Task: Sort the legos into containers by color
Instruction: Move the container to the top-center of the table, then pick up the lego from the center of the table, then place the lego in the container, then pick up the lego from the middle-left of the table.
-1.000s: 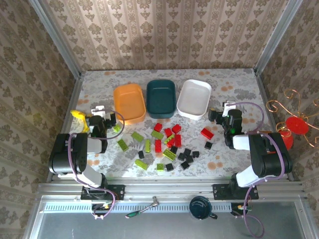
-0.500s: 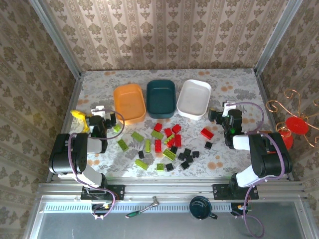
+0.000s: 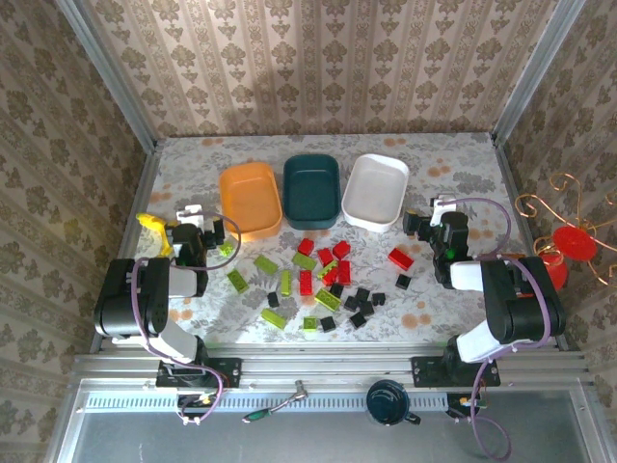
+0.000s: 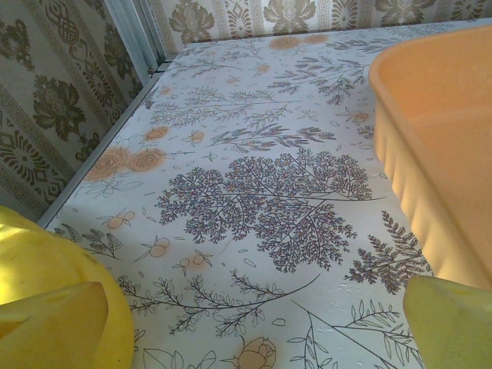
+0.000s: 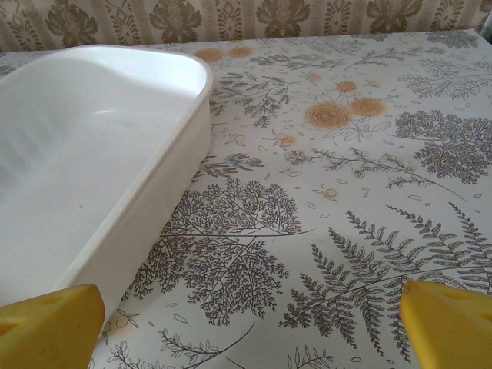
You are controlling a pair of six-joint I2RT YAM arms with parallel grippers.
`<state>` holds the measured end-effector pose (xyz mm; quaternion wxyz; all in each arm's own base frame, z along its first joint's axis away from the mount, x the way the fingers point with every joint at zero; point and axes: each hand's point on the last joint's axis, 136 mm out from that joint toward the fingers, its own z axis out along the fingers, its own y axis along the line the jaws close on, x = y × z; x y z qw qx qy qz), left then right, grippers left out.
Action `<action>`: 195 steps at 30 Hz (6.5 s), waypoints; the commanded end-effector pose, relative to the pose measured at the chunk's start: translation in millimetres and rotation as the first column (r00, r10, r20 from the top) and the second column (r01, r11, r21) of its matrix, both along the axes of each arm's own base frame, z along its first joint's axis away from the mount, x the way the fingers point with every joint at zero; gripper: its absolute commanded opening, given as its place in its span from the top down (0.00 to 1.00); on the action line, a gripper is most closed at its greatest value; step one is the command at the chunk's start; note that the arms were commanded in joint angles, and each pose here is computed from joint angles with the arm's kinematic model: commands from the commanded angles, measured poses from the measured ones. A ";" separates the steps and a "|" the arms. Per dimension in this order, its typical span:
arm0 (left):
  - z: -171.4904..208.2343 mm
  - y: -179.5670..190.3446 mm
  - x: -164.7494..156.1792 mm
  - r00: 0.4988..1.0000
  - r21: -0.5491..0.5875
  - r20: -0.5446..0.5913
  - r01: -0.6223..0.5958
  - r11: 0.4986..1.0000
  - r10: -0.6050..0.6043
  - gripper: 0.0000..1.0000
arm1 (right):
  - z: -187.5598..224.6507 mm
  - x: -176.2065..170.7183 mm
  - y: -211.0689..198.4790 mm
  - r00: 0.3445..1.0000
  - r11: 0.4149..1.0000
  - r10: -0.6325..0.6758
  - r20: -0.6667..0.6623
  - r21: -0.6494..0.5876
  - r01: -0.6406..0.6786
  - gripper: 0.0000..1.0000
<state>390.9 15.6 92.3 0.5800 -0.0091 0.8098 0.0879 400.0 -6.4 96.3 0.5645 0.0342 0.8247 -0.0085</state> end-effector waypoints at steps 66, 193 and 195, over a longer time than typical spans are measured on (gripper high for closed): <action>116.4 -142.0 -144.1 0.921 -0.674 -0.088 0.226 0.703 -0.380 0.23 | -44.5 -17.9 72.5 0.638 0.974 0.029 -0.770 0.165 0.155 0.68; -72.3 -111.6 -157.2 0.725 -0.320 -0.683 -0.189 0.928 -0.088 0.39 | 54.6 -62.8 193.5 0.859 0.918 0.351 -0.372 0.317 -0.238 0.25; -76.2 -106.9 -161.4 0.715 -0.305 -0.695 -0.200 0.931 -0.074 0.41 | 55.2 -62.7 191.9 0.864 0.920 0.344 -0.367 0.316 -0.232 0.25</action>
